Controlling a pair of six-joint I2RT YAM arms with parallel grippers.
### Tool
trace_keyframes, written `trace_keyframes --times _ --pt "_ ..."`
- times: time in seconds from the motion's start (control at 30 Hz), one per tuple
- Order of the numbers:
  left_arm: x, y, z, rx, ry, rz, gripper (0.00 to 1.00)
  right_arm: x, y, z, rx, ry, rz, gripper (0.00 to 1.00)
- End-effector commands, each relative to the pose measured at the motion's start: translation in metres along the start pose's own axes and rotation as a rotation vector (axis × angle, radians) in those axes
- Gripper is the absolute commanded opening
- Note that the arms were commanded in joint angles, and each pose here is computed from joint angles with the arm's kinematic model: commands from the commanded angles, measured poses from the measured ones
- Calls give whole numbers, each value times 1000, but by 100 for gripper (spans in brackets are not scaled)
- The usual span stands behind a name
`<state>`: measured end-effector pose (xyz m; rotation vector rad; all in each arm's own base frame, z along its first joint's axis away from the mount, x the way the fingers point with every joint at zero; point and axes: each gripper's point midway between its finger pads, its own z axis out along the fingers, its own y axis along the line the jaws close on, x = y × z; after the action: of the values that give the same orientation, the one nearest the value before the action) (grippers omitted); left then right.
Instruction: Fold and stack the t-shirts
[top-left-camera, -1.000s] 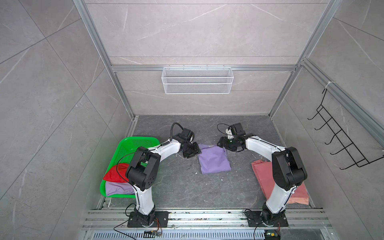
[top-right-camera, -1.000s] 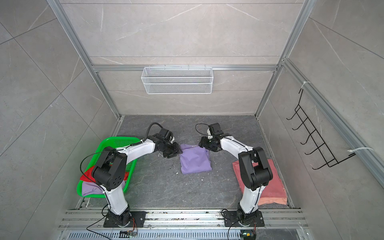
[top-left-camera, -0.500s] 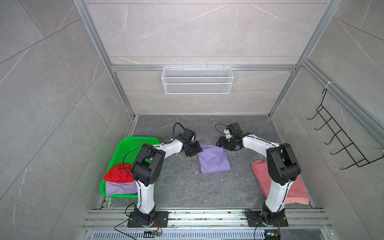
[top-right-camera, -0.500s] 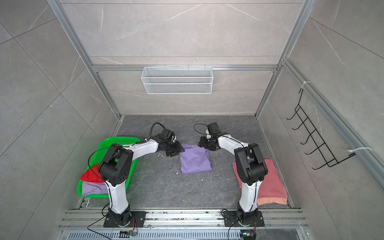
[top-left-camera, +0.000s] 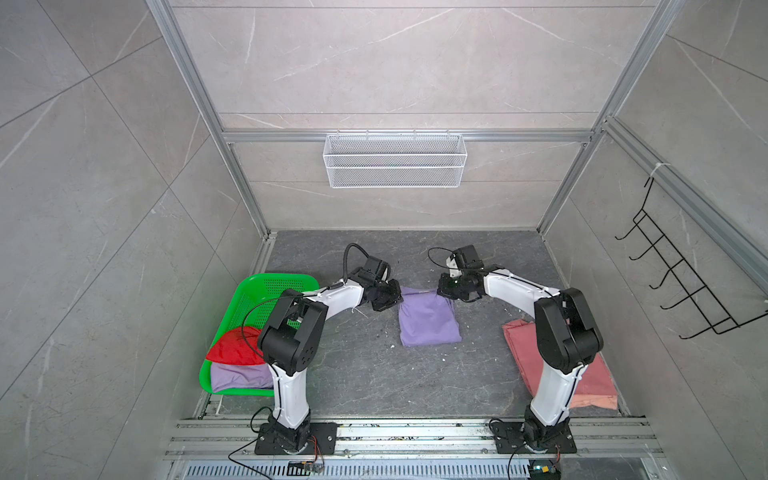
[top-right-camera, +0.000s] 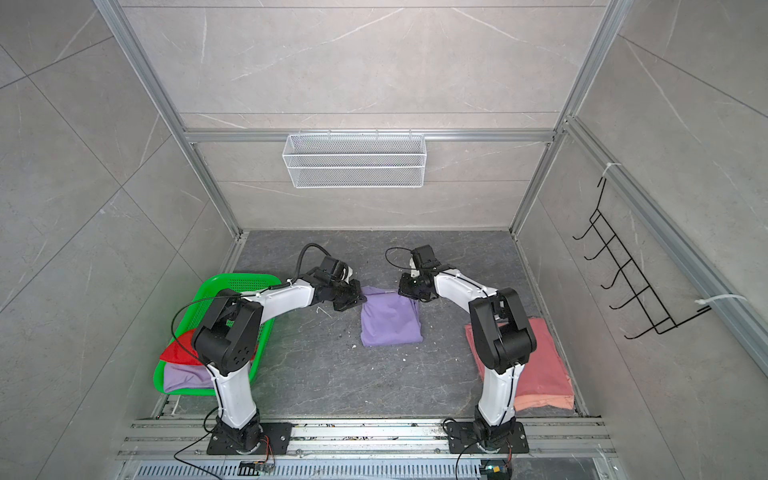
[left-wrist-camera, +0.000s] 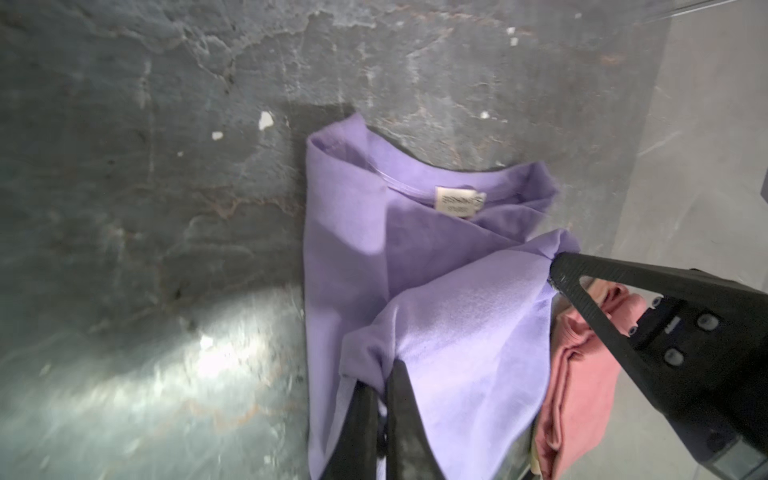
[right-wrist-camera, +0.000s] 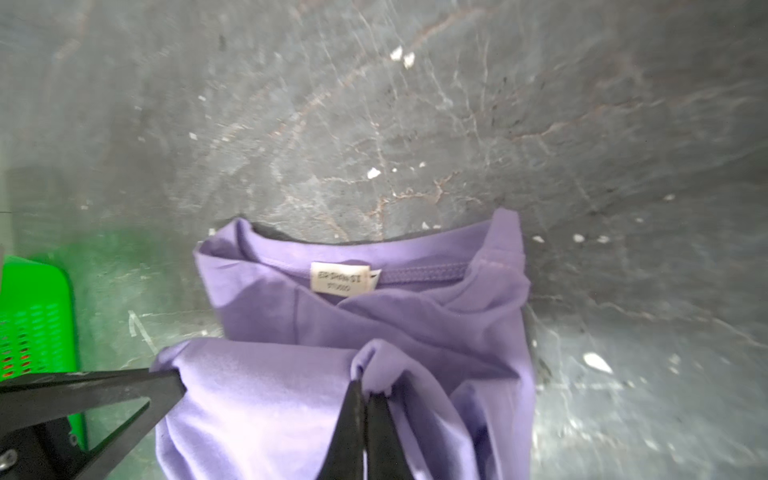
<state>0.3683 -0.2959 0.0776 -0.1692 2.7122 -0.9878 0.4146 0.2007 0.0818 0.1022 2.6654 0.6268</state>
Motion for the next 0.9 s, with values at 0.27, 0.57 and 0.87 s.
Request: trace_keyframes --times 0.27,0.57,0.87 --pt "4 -76 -66 162 -63 117 0 -2 9 -93 17 -175 39 6" --pt "-47 -40 2 63 -73 91 0 -34 -15 -10 83 -130 95 6" --pt "-101 -15 36 40 -173 66 30 -50 -38 21 151 -132 157 17"
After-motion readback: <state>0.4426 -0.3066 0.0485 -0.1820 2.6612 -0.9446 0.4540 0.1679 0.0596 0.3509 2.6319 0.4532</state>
